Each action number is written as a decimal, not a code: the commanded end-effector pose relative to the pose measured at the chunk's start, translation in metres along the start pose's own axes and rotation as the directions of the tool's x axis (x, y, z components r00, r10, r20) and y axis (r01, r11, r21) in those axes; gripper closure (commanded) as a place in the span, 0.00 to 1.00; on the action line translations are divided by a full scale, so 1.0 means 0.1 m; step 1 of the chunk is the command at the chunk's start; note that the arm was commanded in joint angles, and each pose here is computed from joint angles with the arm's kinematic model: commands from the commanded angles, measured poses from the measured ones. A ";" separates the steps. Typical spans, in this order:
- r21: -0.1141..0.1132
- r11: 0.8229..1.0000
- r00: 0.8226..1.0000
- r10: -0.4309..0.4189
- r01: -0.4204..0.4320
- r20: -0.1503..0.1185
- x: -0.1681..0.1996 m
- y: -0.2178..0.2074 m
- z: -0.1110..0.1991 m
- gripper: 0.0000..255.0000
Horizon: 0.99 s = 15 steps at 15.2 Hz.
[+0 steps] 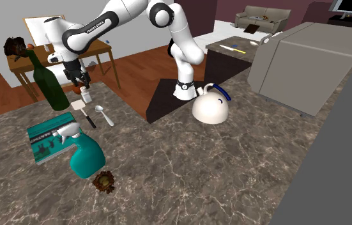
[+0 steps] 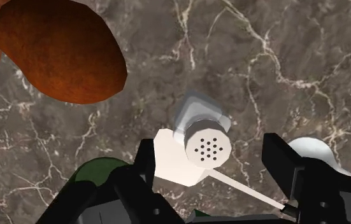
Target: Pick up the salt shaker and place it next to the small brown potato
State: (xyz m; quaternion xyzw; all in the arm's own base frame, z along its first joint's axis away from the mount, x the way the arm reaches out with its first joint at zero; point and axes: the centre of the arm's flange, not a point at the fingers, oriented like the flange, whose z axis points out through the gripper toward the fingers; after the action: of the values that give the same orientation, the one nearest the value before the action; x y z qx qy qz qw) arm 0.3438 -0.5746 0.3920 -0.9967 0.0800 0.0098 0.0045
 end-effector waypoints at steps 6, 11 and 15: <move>0.000 1.000 1.000 0.000 0.000 0.000 0.00 0.00 -0.26 0.00; 0.000 1.000 1.000 0.000 0.000 0.000 0.00 0.00 -0.50 0.00; 0.000 1.000 1.000 0.000 0.000 0.000 0.00 0.00 -0.50 0.00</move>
State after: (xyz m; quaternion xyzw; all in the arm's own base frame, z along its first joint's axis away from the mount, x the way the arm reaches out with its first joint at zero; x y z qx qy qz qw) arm 0.3448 -0.5751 0.4420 -0.9967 0.0800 0.0098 0.0044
